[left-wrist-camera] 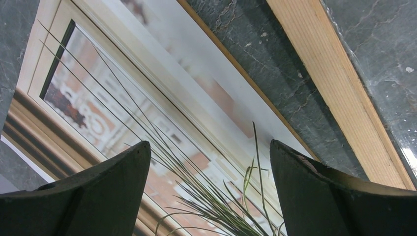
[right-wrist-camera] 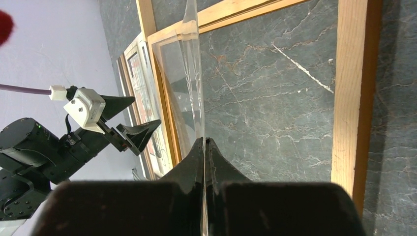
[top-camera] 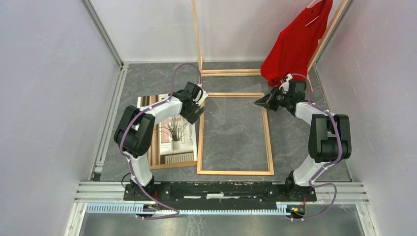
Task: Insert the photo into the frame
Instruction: Place the photo frame item in the photo frame.
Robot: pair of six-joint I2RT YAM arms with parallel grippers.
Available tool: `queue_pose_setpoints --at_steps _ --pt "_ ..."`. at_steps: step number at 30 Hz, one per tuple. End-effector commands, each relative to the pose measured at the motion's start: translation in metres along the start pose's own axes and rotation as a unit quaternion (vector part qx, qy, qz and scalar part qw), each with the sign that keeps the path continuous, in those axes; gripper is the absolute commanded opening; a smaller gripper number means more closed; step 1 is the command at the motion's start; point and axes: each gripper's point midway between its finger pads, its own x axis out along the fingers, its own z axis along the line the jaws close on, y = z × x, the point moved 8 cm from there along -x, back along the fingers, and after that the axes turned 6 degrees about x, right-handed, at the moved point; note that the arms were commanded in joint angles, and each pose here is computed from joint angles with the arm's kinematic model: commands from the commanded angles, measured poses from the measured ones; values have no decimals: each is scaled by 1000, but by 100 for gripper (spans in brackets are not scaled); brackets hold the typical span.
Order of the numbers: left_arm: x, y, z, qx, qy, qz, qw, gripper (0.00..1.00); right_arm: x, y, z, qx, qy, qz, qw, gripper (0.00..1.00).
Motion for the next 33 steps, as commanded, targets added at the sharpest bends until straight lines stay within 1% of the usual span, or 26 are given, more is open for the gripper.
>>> queue_pose_setpoints --at_steps 1,6,9,10,11,13,15,17,19,25,33 --pt "8 -15 0 -24 -5 -25 999 96 -2 -3 18 -14 -2 5 1000 0" --pt "19 -16 -3 -28 -5 -22 999 96 -5 -8 29 -16 5 3 1000 0" --pt "14 -20 -1 -29 -5 -31 999 96 -9 -10 35 -17 7 -1 1000 0" --pt "11 -21 1 -28 -7 -34 999 96 -10 -10 35 -17 8 -1 1000 4" --pt "10 -22 2 -26 -7 -34 999 96 -10 -9 35 -18 7 0 1000 10" --pt "4 -23 4 -23 -7 -36 999 97 -8 -6 30 -16 10 7 1000 29" --pt "0 -23 5 -23 -8 -38 999 97 -6 -1 22 -15 12 16 1000 44" --pt "0 -23 4 -25 -6 -39 999 97 -4 7 14 -9 8 30 999 54" --pt "3 -22 2 -27 -3 -35 999 97 -3 14 8 -5 2 42 999 59" --pt "11 -20 -1 -32 3 -27 999 97 -9 31 -4 -9 7 65 998 65" --pt "6 -23 2 -31 -4 -33 999 97 -21 54 -23 -23 38 90 995 67"
